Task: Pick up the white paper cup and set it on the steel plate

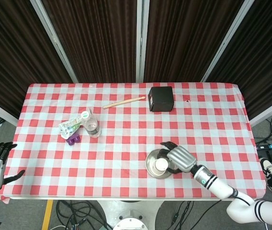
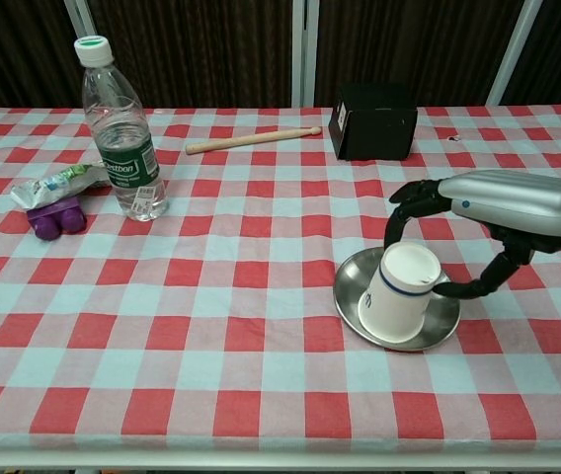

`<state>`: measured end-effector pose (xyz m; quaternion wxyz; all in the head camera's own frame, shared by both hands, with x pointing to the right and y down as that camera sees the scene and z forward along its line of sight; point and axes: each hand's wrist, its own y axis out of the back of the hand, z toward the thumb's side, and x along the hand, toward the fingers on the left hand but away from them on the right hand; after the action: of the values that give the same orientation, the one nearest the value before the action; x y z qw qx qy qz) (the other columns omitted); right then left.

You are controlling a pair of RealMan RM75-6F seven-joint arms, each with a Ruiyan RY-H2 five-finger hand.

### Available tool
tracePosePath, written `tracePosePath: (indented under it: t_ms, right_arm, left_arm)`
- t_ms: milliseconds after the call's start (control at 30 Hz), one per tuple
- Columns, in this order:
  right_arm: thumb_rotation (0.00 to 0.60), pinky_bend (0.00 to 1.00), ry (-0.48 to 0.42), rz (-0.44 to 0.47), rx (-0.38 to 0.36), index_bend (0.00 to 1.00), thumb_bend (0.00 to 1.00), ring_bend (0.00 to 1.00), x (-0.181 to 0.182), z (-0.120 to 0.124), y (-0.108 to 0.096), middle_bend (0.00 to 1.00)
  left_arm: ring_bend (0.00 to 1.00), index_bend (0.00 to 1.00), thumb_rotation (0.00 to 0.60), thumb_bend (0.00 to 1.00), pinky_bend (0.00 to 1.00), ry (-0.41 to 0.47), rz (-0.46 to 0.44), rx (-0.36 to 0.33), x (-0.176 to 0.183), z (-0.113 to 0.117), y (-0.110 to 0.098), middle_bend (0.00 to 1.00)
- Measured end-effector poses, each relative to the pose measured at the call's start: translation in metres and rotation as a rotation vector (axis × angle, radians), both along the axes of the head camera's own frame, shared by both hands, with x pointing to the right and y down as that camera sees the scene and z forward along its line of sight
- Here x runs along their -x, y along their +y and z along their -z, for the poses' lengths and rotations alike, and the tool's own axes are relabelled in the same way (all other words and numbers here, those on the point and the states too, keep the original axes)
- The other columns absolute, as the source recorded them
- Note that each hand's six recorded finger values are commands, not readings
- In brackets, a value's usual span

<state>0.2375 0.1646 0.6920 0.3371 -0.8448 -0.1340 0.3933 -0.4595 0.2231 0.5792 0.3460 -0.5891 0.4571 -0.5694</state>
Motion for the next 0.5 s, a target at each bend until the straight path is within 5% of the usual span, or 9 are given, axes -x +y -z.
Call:
tracePosePath:
  t_ms: [267,500]
  right_arm:
    - [0.6,0.1,0.024,-0.058,-0.046,0.53,0.33,0.07,-0.004,-0.007,-0.022,0.29]
    - [0.6,0.1,0.001,0.014,-0.008,0.53,0.33,0.07,0.002,0.0,-0.002,0.29]
  left_arm:
    - [0.12,0.2,0.6,0.11,0.16,-0.001,0.002,0.0,0.0,0.001,0.0,0.16]
    - [0.12,0.2,0.6,0.11,0.16,0.0,-0.001,-0.003,0.0,0.0,-0.001,0.16]
